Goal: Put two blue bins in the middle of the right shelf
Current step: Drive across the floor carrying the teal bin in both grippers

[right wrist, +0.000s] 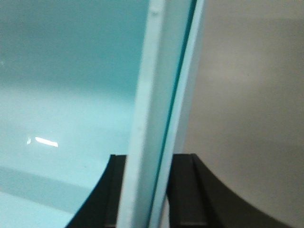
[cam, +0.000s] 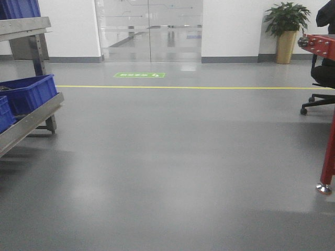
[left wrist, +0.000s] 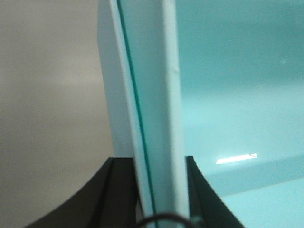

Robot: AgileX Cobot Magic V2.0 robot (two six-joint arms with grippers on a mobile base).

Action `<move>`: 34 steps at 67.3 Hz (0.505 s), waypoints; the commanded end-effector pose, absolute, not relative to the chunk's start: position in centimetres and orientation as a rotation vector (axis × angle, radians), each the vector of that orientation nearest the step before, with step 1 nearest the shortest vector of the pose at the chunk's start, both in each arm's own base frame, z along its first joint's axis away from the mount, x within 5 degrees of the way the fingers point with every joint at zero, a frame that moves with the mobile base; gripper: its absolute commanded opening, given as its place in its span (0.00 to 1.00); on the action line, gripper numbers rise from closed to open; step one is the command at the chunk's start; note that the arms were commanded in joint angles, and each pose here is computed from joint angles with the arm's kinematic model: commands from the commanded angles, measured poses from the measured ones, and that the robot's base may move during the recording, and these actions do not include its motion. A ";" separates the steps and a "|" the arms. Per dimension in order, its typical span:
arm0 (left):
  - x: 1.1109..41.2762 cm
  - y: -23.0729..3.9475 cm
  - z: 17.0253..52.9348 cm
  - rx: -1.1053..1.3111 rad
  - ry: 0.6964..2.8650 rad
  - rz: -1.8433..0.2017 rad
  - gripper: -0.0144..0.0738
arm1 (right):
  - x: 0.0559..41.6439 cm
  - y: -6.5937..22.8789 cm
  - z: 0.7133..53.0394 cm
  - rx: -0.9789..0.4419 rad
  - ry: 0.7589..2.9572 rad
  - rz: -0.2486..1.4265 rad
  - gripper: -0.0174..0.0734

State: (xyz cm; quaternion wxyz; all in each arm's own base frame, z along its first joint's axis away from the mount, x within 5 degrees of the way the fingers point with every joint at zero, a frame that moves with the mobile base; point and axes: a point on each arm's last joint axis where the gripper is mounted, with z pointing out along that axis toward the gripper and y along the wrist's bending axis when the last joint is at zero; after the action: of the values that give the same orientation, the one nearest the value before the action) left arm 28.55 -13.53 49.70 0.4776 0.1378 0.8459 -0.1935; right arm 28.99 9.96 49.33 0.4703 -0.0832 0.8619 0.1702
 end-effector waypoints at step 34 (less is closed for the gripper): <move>27.3 -13.7 52.2 0.321 1.920 -0.587 0.04 | 29.1 9.8 50.5 -0.175 2.009 0.428 0.01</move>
State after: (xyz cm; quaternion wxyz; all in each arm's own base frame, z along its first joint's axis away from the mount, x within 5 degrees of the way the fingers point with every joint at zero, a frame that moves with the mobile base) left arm 28.57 -13.53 49.73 0.4792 0.1374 0.8449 -0.1939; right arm 28.99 9.96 49.33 0.4703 -0.0832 0.8619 0.1702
